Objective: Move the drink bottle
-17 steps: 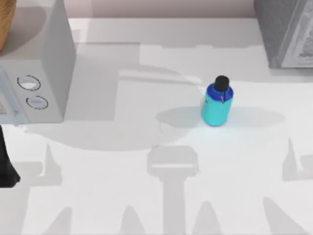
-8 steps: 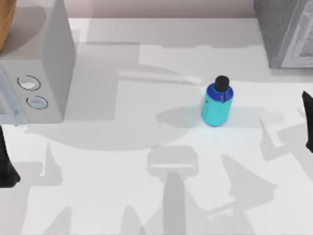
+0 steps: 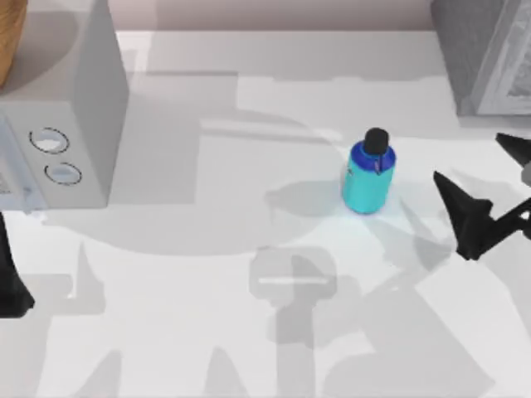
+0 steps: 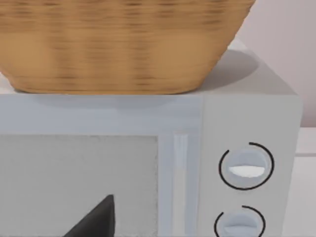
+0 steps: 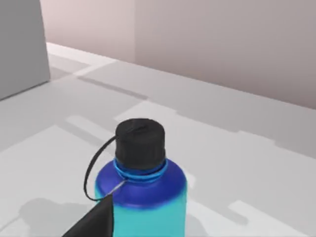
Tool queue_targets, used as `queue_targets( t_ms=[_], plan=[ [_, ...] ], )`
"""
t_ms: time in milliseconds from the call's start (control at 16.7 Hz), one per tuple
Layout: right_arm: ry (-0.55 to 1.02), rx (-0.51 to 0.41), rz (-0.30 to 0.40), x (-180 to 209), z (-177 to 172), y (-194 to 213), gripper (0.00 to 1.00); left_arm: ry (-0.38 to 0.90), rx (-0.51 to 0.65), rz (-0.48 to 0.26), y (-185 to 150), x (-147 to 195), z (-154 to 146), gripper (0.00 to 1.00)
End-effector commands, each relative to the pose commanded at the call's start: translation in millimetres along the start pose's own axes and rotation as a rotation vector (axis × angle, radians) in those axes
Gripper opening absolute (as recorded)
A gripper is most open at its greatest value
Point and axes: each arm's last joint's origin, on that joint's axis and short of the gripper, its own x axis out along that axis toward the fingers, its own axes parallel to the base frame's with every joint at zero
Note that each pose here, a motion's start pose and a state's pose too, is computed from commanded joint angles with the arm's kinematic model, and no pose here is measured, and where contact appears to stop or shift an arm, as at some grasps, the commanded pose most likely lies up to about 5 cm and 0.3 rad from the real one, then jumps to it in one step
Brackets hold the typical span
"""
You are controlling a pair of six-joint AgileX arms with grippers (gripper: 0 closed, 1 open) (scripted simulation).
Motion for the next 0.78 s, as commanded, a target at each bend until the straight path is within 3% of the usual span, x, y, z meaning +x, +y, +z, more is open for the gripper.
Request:
queue_targets(
  t_ms=[420,780],
  plan=[
    [0.008,-0.003,0.148,22.9,-56.0,3.3,1.0,0.0,0.0,0.0,0.0,0.0,0.0,1.0],
    [0.008,-0.004,0.177,25.0,-68.3,5.2,1.0,0.0,0.0,0.0,0.0,0.0,0.0,1.0]
  ],
)
